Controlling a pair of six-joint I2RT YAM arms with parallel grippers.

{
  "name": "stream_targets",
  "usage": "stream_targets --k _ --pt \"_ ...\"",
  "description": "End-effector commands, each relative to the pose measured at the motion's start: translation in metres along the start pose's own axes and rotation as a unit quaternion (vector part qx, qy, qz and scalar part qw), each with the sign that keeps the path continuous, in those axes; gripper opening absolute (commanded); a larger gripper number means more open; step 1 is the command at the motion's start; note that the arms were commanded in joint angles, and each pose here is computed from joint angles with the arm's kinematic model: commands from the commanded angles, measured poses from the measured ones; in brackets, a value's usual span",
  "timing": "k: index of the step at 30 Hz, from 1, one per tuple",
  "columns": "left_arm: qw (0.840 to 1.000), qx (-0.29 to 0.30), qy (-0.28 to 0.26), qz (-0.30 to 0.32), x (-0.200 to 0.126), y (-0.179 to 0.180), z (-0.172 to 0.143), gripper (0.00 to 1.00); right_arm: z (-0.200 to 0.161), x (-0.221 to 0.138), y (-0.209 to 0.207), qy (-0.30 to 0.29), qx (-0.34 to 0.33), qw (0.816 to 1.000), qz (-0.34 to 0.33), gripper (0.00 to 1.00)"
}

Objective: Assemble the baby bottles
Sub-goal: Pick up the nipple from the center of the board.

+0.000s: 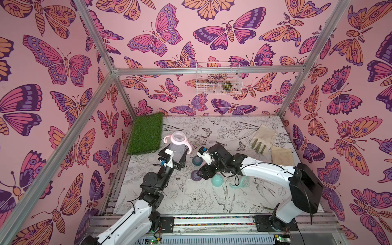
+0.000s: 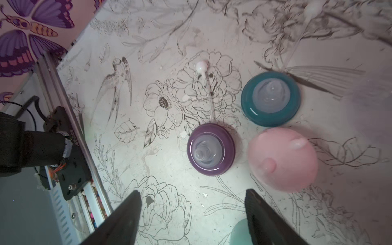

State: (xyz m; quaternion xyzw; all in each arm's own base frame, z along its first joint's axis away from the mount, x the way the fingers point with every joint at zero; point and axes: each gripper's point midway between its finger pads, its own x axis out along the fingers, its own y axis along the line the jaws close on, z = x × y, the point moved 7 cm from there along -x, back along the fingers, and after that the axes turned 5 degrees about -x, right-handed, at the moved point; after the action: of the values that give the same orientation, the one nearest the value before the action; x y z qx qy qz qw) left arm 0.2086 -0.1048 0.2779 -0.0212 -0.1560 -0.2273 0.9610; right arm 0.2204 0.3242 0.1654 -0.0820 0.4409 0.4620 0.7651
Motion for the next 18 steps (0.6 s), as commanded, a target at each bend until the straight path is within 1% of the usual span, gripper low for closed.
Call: stream_targets --k 1,3,11,18 --pt "1.000 -0.002 -0.008 0.018 -0.004 0.005 0.003 0.00 0.005 0.009 -0.001 -0.006 -0.007 1.000 -0.011 0.81" --pt "1.000 -0.002 -0.009 0.018 -0.005 0.005 0.004 0.00 0.003 0.017 -0.002 0.003 -0.013 1.000 -0.018 0.83" --pt "1.000 -0.001 -0.004 0.015 -0.005 0.004 0.003 0.00 -0.003 0.044 0.000 0.037 -0.036 0.998 -0.033 0.85" --pt "1.000 0.001 -0.002 0.017 -0.006 0.004 0.003 0.00 -0.007 0.058 -0.001 0.058 -0.045 0.995 -0.064 0.86"
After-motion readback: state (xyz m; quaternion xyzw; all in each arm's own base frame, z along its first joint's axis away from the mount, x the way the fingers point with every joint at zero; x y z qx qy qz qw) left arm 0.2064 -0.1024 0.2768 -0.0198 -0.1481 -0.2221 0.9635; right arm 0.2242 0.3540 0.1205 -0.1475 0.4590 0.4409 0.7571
